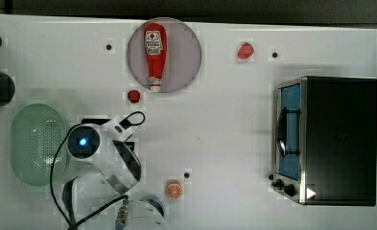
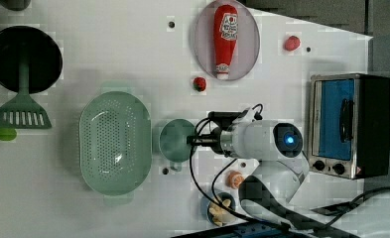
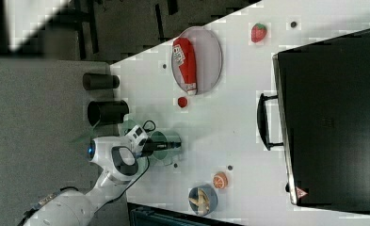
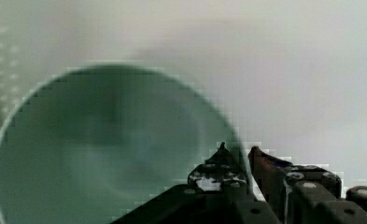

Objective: Drag mug left to right.

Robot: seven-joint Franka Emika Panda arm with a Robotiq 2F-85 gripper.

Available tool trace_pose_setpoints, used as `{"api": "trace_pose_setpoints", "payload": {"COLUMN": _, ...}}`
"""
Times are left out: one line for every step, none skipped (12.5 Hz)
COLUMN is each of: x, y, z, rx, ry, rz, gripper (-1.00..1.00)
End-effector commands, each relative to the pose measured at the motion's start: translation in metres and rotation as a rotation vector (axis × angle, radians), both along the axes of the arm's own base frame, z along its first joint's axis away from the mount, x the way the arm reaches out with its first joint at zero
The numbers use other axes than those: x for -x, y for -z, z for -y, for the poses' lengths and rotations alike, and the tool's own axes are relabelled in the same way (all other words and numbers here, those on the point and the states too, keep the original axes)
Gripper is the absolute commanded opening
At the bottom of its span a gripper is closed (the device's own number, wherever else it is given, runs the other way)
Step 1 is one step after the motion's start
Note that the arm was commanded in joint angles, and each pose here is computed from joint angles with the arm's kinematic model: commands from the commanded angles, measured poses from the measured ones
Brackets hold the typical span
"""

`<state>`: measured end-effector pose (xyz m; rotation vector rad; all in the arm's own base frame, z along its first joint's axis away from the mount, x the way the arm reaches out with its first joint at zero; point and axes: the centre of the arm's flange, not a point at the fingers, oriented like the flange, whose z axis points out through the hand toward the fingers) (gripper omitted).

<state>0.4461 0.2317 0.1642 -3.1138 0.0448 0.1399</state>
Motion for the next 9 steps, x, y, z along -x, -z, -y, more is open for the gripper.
{"api": "trace_pose_setpoints", "payload": {"x": -0.015, "y": -0.009, "z": 0.047, "rx": 0.014, "ry": 0.026, "rz": 0.016, "gripper": -0.65}}
{"api": "trace_pose_setpoints", "payload": {"x": -0.016, "y": -0.01, "z": 0.057, "rx": 0.016, "ry": 0.026, "rz": 0.017, "gripper": -0.65}}
{"api": "trace_pose_setpoints", "payload": {"x": -0.018, "y": -0.01, "z": 0.067, "rx": 0.019, "ry": 0.022, "rz": 0.016, "gripper": -0.65}}
{"api": "trace_pose_setpoints", "payload": {"x": -0.018, "y": -0.01, "z": 0.078, "rx": 0.019, "ry": 0.011, "rz": 0.014, "gripper": -0.65}}
{"api": "trace_pose_setpoints", "payload": {"x": -0.021, "y": -0.01, "z": 0.089, "rx": 0.017, "ry": -0.004, "rz": 0.016, "gripper": -0.65}}
{"api": "trace_pose_setpoints", "payload": {"x": -0.023, "y": -0.009, "z": 0.1, "rx": 0.015, "ry": -0.017, "rz": 0.012, "gripper": -0.65}}
{"api": "trace_pose_setpoints", "payload": {"x": -0.026, "y": -0.009, "z": 0.111, "rx": 0.011, "ry": -0.027, "rz": 0.014, "gripper": -0.65}}
{"api": "trace_pose_setpoints", "payload": {"x": -0.028, "y": -0.009, "z": 0.121, "rx": 0.009, "ry": -0.03, "rz": 0.014, "gripper": -0.65}}
{"api": "trace_pose_setpoints", "payload": {"x": -0.03, "y": -0.008, "z": 0.132, "rx": 0.009, "ry": -0.023, "rz": 0.013, "gripper": -0.65}}
